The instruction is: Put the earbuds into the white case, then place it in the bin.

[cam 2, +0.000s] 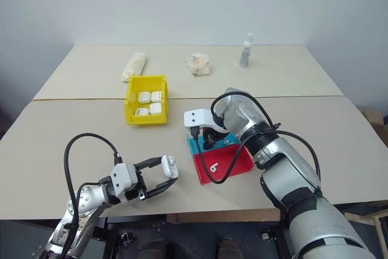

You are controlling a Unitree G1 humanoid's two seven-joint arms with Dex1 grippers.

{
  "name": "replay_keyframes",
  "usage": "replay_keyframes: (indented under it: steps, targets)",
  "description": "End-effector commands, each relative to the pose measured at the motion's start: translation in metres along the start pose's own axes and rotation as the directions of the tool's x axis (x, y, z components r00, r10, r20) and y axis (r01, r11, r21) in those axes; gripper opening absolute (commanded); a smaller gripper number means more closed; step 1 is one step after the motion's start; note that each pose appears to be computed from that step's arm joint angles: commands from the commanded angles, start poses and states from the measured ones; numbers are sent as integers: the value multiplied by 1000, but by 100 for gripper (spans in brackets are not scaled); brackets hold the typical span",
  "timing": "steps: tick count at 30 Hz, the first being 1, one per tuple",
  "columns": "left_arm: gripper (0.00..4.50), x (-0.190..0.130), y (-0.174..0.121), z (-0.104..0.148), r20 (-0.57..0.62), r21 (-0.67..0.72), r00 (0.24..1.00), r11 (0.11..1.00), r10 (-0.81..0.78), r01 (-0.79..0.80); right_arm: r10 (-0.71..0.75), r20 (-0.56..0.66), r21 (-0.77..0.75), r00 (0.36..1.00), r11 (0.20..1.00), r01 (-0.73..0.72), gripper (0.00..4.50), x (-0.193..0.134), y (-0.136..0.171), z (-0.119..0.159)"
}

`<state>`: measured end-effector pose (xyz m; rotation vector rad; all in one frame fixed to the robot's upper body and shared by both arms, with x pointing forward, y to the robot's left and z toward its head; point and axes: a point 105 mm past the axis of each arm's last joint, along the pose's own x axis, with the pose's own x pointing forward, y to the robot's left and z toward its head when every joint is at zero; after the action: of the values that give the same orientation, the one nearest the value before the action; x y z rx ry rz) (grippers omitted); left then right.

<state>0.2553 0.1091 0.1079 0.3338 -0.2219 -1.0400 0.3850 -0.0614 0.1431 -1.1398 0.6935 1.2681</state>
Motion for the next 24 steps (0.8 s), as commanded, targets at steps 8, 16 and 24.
replay_keyframes:
  steps: [8,16,24]
  targets:
    - [275,2,1,7,22,18,1000,1000,2,-2,-3,10,-93,1000,996,4,193,2,4,-4]
    - [275,5,1,9,27,21,1000,1000,7,-7,14,-9,-217,1000,976,-15,193,-2,7,-5]
    - [275,5,0,8,29,19,999,1000,23,-23,20,-60,-330,998,943,-39,193,-3,2,-2]
